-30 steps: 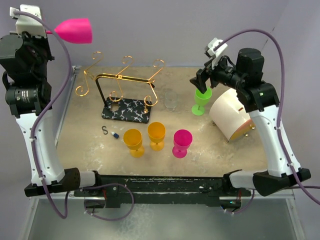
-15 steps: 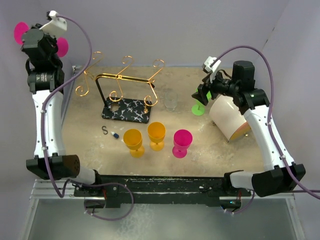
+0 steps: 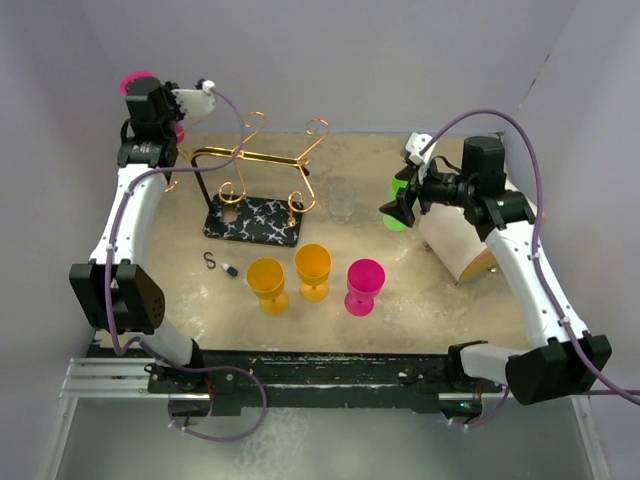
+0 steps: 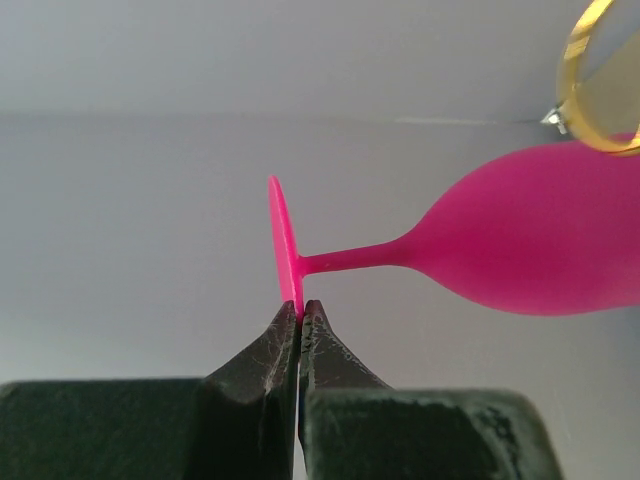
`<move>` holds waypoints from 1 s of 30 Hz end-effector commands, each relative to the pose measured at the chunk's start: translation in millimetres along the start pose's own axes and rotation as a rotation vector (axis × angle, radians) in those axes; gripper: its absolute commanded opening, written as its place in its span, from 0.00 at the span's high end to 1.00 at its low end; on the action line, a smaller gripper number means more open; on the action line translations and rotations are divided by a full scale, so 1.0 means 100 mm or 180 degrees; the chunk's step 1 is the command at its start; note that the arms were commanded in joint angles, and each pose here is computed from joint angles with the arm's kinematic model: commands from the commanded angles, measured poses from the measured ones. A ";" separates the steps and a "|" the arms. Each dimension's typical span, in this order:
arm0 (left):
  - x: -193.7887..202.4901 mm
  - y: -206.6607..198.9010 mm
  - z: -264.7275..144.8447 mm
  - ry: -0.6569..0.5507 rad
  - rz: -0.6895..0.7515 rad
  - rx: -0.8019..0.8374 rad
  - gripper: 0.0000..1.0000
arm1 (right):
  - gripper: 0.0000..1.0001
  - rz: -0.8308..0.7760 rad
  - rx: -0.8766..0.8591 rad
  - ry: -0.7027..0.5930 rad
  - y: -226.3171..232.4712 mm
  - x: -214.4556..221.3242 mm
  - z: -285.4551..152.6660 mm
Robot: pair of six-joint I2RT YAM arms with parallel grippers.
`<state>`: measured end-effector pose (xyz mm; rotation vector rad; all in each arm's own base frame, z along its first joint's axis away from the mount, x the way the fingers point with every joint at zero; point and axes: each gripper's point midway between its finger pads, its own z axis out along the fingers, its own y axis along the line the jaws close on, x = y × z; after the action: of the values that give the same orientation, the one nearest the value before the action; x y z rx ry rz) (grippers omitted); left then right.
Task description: Place the wine glass upside down on the wine glass rack
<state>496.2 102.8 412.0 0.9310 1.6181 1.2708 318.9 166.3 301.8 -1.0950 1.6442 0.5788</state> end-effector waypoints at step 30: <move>-0.86 -0.39 -0.31 -0.1243 0.0632 0.0582 1.00 | 0.14 -0.0143 -0.0019 -0.0202 0.00 -0.08 -0.02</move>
<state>507.1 27.2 349.7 1.4195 1.4875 1.0388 317.7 165.3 303.4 -1.0944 1.6049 0.5773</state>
